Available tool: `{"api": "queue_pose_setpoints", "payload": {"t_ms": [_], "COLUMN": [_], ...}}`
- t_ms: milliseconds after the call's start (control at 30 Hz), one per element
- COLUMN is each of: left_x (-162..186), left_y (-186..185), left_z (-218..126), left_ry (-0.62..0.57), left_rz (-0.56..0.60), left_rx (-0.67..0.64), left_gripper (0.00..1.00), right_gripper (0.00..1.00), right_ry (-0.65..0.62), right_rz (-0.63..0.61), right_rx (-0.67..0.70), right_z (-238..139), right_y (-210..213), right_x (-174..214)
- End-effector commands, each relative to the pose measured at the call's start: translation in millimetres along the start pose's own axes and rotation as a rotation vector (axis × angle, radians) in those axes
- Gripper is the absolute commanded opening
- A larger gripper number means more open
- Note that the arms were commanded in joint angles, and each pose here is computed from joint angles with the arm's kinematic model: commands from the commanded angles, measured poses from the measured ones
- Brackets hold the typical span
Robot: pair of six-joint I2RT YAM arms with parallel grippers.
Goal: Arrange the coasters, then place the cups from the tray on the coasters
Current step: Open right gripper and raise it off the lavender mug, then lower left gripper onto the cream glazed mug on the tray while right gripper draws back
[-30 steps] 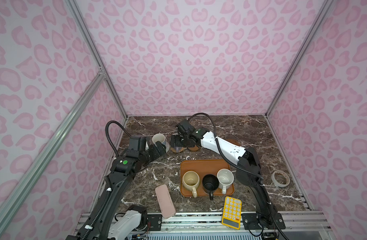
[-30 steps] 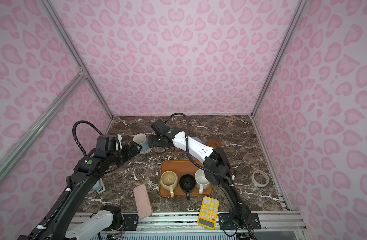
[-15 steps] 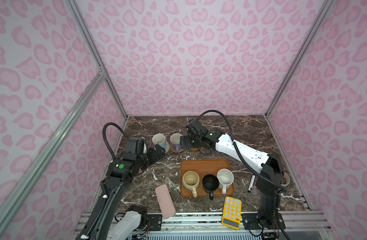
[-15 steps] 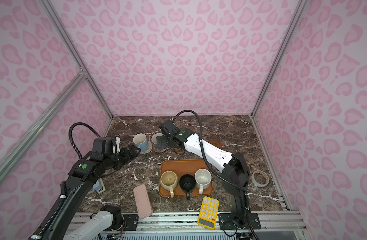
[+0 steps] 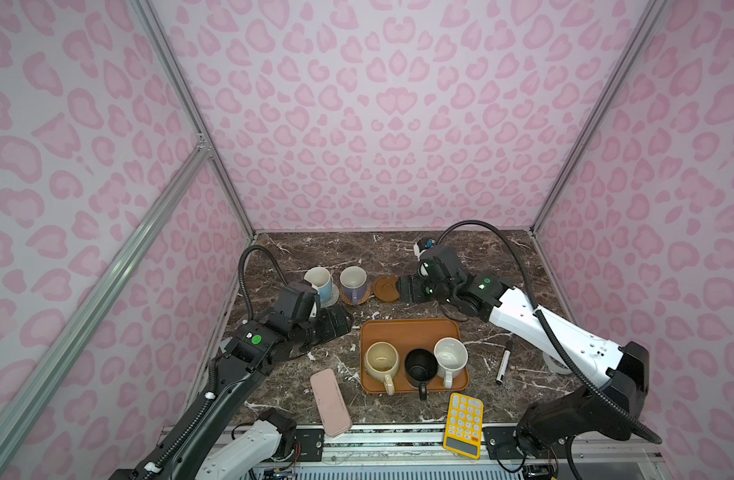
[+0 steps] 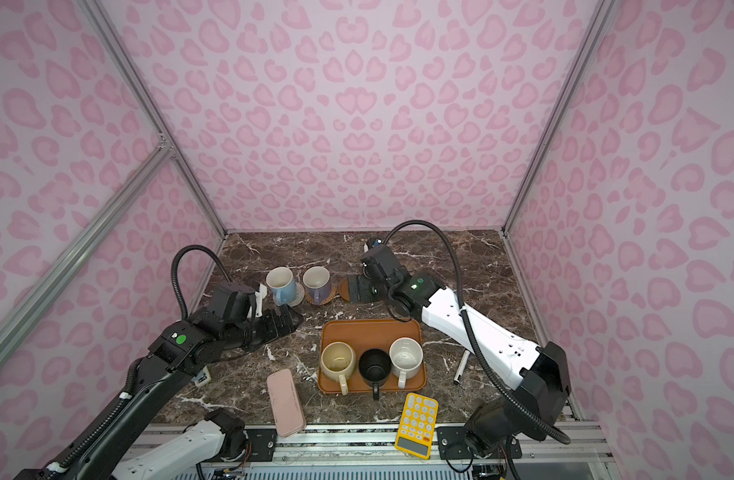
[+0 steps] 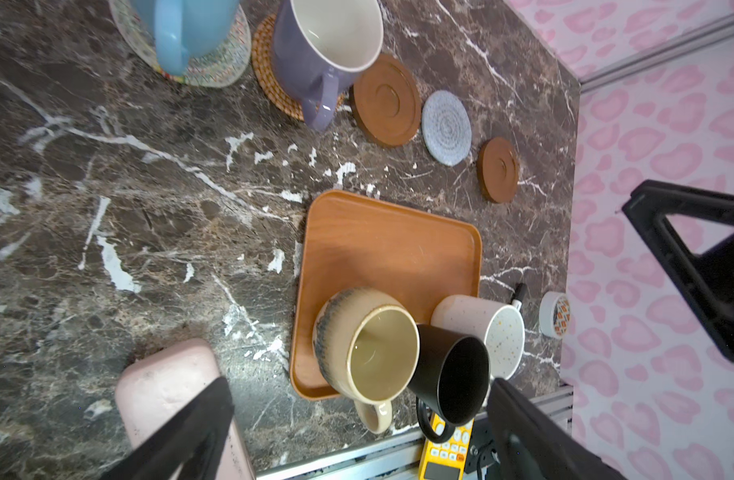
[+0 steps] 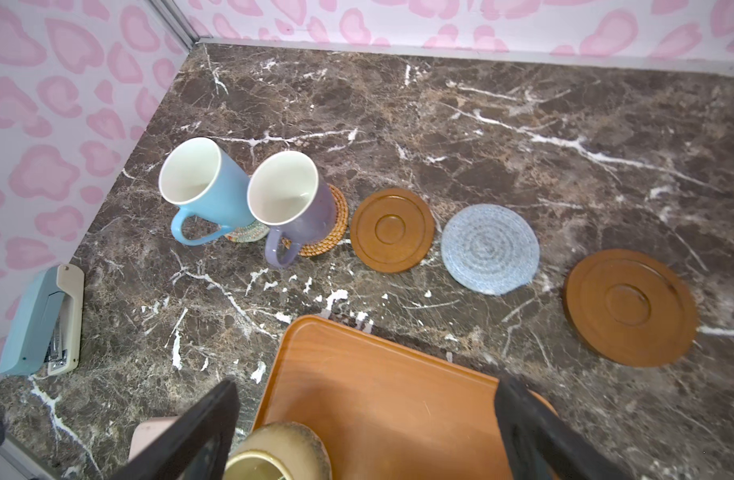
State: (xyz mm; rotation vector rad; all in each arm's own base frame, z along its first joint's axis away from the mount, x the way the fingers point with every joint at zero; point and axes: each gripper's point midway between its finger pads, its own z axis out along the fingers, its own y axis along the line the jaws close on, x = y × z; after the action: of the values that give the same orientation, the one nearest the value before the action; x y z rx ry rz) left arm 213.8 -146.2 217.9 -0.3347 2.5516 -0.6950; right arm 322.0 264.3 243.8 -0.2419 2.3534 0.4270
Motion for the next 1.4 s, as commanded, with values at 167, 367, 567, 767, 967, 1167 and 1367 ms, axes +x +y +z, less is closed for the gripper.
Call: {"api": "queue_pose_setpoints", "payload": {"t_ms": [167, 367, 567, 767, 967, 1167, 1367], "left_x": [40, 74, 107, 129, 139, 142, 146], "left_y": [4, -5, -18, -21, -8, -7, 2], "left_z": [26, 42, 61, 82, 97, 103, 109], "left_ry": [0.080, 0.151, 0.222, 0.269, 0.302, 0.310, 0.330], "left_rz": [0.029, 0.131, 0.264, 0.314, 0.316, 0.324, 0.340], "left_rx": [-0.091, -0.131, -0.155, -0.231, -0.329, -0.347, -0.397], "left_gripper": [0.97, 0.97, 0.97, 0.97, 0.98, 0.98, 0.86], "right_gripper": [0.97, 0.97, 0.97, 0.97, 0.97, 0.97, 0.97], "right_ry": [-0.041, 0.149, 0.125, 0.144, 0.135, 0.143, 0.136], "right_rz": [0.000, 0.205, 0.115, 0.101, 0.115, 0.114, 0.104], "right_rx": [-0.011, -0.135, -0.038, -0.028, -0.036, -0.041, -0.073], "right_z": [-27, -7, -16, -20, -24, -24, -24], "right_y": [-28, -55, -68, -71, -71, -70, -63], "right_x": [15, 50, 55, 62, 64, 66, 67]}}
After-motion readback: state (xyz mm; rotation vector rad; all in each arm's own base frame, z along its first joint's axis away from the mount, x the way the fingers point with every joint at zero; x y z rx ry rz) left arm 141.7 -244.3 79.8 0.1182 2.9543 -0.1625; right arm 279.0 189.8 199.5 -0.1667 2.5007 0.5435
